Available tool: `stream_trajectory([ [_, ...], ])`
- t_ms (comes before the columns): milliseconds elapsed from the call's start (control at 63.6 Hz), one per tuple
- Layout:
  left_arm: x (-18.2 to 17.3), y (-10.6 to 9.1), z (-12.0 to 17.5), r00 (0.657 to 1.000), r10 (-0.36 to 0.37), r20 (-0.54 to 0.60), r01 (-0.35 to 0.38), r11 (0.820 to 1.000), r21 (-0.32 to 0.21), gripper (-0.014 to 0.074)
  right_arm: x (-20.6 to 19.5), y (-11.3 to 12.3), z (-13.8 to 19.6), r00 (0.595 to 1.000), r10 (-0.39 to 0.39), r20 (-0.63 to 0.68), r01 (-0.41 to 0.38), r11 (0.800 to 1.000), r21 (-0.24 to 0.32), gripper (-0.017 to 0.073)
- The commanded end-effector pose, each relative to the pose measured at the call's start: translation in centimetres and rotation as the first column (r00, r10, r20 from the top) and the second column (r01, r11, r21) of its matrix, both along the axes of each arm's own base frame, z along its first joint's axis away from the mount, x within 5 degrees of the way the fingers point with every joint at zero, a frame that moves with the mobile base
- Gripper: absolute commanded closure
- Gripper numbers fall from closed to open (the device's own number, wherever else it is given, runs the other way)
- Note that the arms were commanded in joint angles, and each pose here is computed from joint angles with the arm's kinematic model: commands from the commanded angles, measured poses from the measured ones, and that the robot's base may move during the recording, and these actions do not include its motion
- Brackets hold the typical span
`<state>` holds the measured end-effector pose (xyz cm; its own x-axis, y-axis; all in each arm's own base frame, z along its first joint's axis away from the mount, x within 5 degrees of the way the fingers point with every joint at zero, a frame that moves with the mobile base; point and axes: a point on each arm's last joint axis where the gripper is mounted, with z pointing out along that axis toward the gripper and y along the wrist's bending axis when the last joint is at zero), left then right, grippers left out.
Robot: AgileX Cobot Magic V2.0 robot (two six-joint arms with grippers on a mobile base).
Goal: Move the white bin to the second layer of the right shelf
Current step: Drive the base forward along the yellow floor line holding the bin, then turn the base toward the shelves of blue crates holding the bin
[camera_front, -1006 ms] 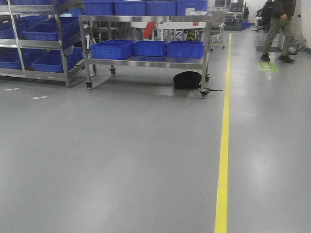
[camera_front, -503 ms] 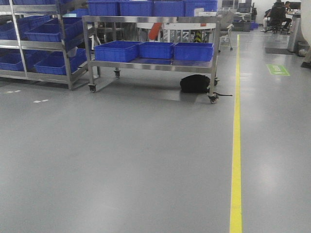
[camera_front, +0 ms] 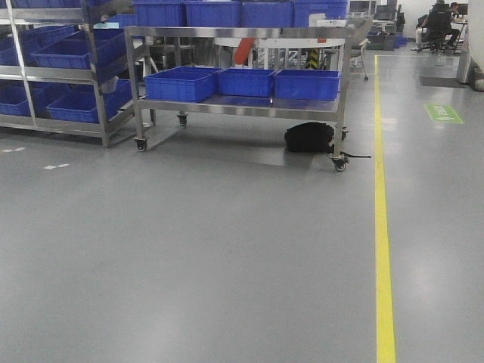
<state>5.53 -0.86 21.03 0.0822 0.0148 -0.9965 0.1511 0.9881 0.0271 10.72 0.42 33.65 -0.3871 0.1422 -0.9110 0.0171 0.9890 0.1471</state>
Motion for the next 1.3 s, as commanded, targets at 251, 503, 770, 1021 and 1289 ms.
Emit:
stream_trajectory([
  [251, -0.03, 0.05, -0.25, 0.998, 0.003, 0.065, -0.001, 1.0, -0.023, 0.0509, 0.19, -0.1, 1.92, 0.991, -0.012, 0.131, 0.011, 1.0, 0.007, 0.0503],
  [503, -0.03, 0.05, -0.25, 0.998, 0.003, 0.065, -0.001, 1.0, -0.023, 0.0509, 0.19, -0.1, 1.92, 0.991, -0.012, 0.131, 0.011, 1.0, 0.007, 0.0503],
  [770, -0.03, 0.05, -0.25, 0.998, 0.003, 0.065, -0.001, 1.0, -0.023, 0.0509, 0.19, -0.1, 1.92, 0.991, -0.012, 0.131, 0.011, 1.0, 0.007, 0.0503],
  [1021, -0.03, 0.05, -0.25, 0.998, 0.003, 0.065, -0.001, 1.0, -0.023, 0.0509, 0.19, -0.1, 1.92, 0.991, -0.012, 0.131, 0.011, 1.0, 0.007, 0.0503],
  [1289, -0.03, 0.05, -0.25, 0.998, 0.003, 0.065, -0.001, 1.0, -0.023, 0.0509, 0.19, -0.1, 1.92, 0.991, -0.012, 0.131, 0.011, 1.0, 0.007, 0.0503],
])
